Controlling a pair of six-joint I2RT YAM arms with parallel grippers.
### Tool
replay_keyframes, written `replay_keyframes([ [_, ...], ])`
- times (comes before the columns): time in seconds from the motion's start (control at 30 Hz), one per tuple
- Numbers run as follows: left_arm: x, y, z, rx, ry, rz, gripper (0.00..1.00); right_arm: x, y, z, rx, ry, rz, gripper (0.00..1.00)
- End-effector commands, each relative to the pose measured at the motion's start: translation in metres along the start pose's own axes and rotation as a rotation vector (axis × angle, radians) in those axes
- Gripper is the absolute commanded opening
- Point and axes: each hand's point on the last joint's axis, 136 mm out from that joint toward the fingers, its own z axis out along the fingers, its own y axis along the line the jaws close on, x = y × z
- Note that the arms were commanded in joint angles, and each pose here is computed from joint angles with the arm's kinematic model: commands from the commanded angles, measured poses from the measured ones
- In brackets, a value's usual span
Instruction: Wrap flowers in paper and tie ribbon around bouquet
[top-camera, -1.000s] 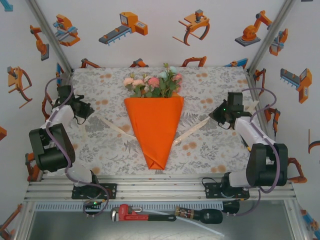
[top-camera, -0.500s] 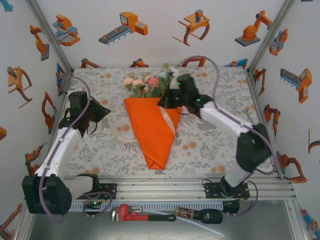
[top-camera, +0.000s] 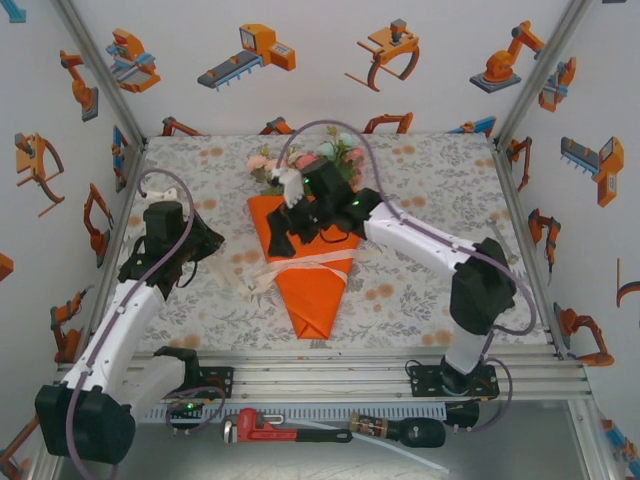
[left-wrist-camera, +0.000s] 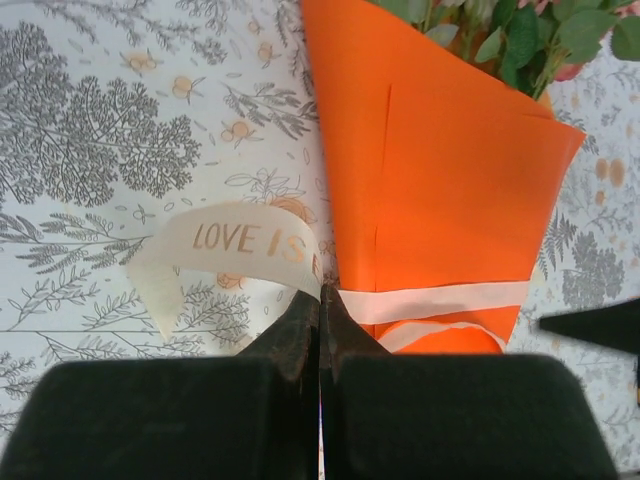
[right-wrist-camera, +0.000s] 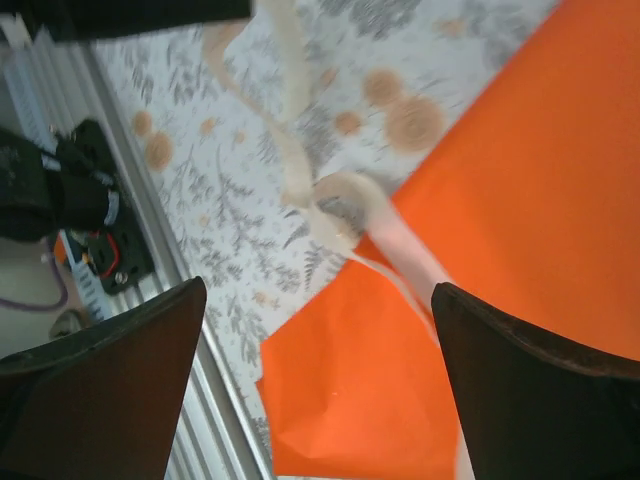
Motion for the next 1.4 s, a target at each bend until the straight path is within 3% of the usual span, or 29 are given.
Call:
replay_keyframes([
  [0.0, -0.001, -0.037, -0.005, 0.151, 0.011, 0.132, 0.0, -0.004, -0.032, -0.016, 0.115, -0.052, 0.101, 0.8],
  [0.07, 0.005, -0.061, -0.007, 0.215, 0.029, 0.217, 0.0, 0.009, -0.086, -0.034, 0.29, -0.07, 0.257, 0.75],
  [0.17, 0.013, -0.075, -0.004, 0.21, 0.048, 0.297, 0.0, 0.069, -0.177, -0.083, 0.634, -0.063, 0.669, 0.71],
  [0.27, 0.016, -0.074, 0.002, 0.195, 0.059, 0.305, 0.0, 0.12, -0.201, -0.101, 0.722, -0.056, 0.961, 0.7],
  [0.37, 0.018, -0.078, 0.007, 0.208, 0.068, 0.315, 0.0, 0.141, -0.203, -0.093, 0.721, -0.066, 1.05, 0.7],
  [0.57, 0.02, -0.077, 0.013, 0.196, 0.086, 0.335, 0.0, 0.154, -0.199, -0.057, 0.621, -0.002, 1.149, 0.66],
  [0.8, 0.021, -0.076, 0.017, 0.187, 0.088, 0.332, 0.0, 0.172, -0.194, -0.038, 0.629, 0.078, 1.178, 0.66],
  [0.97, 0.022, -0.075, 0.02, 0.185, 0.094, 0.332, 0.0, 0.175, -0.194, -0.044, 0.655, 0.068, 1.168, 0.44],
  [1.17, 0.024, -0.075, 0.022, 0.188, 0.1, 0.324, 0.0, 0.169, -0.193, -0.061, 0.707, 0.071, 1.101, 0.32],
  [1.37, 0.025, -0.075, 0.024, 0.187, 0.105, 0.327, 0.0, 0.158, -0.19, -0.069, 0.711, 0.087, 1.039, 0.42],
])
